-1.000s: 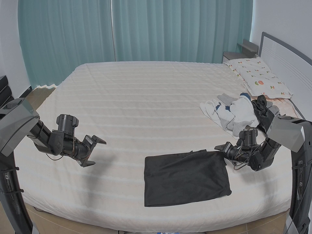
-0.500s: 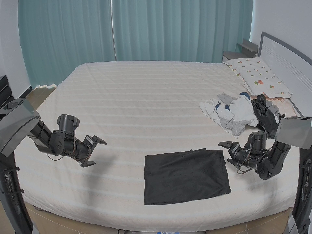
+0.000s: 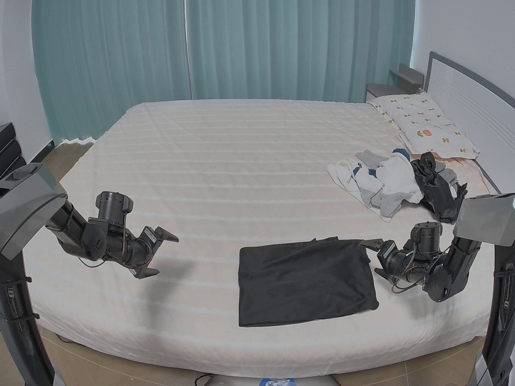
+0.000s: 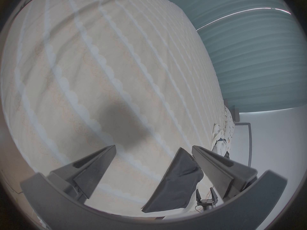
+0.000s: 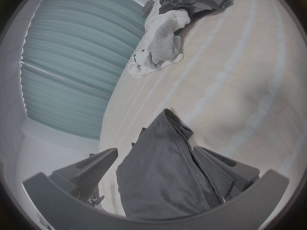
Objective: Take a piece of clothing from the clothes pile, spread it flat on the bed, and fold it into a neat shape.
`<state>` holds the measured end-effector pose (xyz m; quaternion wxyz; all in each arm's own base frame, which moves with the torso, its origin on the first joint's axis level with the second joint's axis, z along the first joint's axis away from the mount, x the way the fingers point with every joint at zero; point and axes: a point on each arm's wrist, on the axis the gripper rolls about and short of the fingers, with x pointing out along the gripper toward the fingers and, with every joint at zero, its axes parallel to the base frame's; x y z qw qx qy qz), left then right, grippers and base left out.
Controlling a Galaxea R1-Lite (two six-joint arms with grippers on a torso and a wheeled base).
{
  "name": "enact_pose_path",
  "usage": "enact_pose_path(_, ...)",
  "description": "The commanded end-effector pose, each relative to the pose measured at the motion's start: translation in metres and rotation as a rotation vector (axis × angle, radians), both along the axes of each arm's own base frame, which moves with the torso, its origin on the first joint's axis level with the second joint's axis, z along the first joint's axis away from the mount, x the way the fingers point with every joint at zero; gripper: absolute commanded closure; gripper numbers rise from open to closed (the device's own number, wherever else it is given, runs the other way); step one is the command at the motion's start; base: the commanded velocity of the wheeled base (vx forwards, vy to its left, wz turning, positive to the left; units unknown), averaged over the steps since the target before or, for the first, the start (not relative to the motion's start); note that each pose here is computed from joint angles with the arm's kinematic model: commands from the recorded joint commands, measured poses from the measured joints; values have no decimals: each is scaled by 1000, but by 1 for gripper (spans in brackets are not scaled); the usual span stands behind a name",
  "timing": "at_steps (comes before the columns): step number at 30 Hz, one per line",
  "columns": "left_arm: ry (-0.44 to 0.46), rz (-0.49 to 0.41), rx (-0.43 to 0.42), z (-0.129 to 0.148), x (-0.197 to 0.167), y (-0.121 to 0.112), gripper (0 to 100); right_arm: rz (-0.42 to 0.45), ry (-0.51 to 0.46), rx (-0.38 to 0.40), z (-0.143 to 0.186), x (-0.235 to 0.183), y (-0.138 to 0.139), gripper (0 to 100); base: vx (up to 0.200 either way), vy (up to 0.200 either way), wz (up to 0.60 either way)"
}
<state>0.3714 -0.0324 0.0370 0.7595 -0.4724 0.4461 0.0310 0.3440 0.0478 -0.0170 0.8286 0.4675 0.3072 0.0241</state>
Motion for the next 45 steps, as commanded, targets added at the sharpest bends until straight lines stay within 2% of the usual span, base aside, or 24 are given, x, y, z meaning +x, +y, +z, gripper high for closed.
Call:
enact_pose_path(1,0,-23,-6,4,-6,-6,0,1,4,0,-1,-1,0,0,0,0,0)
enact_pose_path(3,12,-57,3,1,-10,-20,0,1,2,-1,-1,0,0,0,0,-100,0)
enact_pose_path(23,-3,-179,31,1,-19,-53,0,6,9,-2,-4,0,2,0,0,-200,0)
enact_pose_path(27,-6,-203,45,-1,-20,-62,0,9,10,-4,-5,0,3,0,0,0,0)
enact_pose_path(30,-27,-233,79,-2,-20,-63,0,8,9,-4,-5,0,3,0,0,0,0)
enact_pose_path(31,-74,-297,134,-5,-19,-61,0,8,9,-4,-5,1,3,0,0,0,0)
enact_pose_path(33,-102,-372,194,-16,-20,-56,0,8,9,-4,-5,1,3,0,0,0,0)
enact_pose_path(38,-171,-501,307,-44,-27,-50,0,9,7,-5,-4,1,3,0,0,0,0)
enact_pose_path(45,-248,-520,327,-57,-31,-54,0,11,7,-7,-6,1,3,0,0,0,0)
